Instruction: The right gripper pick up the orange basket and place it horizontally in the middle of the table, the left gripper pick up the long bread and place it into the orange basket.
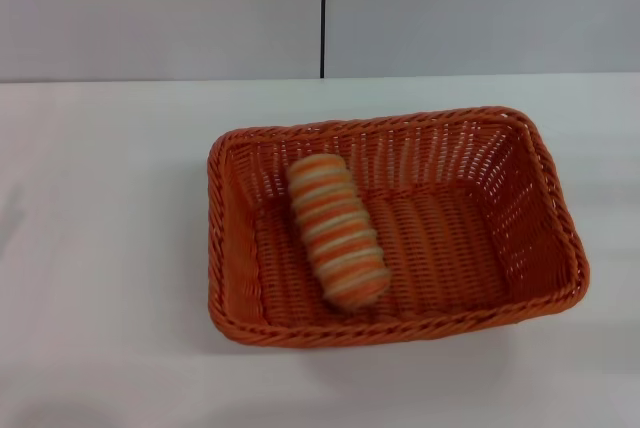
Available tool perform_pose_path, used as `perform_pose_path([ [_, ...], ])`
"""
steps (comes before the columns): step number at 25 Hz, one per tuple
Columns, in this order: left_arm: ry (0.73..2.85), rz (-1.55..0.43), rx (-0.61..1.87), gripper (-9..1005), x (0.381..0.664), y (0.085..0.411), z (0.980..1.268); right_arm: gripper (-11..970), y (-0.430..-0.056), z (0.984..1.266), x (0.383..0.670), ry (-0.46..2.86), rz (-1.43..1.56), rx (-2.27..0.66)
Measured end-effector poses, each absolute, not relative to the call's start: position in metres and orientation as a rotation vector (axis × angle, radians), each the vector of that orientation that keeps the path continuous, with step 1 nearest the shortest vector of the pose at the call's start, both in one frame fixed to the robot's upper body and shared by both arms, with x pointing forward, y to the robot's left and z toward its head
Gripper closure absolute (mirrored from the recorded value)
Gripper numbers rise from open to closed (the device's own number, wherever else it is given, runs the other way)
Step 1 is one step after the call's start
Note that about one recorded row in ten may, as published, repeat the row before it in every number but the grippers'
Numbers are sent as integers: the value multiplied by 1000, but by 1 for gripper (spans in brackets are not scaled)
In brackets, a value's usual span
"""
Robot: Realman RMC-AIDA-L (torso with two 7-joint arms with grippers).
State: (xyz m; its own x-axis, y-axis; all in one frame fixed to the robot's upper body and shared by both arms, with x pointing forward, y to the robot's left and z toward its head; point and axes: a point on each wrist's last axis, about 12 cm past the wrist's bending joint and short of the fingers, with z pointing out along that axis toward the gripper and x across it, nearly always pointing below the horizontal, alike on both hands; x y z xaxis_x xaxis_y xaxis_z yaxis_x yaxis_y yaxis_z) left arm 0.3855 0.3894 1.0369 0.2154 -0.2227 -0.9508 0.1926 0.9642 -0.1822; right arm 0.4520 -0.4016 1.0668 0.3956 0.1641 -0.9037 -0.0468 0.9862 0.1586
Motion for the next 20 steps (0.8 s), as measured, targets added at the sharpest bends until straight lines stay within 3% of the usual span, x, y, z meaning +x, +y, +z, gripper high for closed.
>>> perform_pose_path([
  [20,1343,-279,-64,148,392,374,1026,342,-393,1060,456,1162,113,157],
])
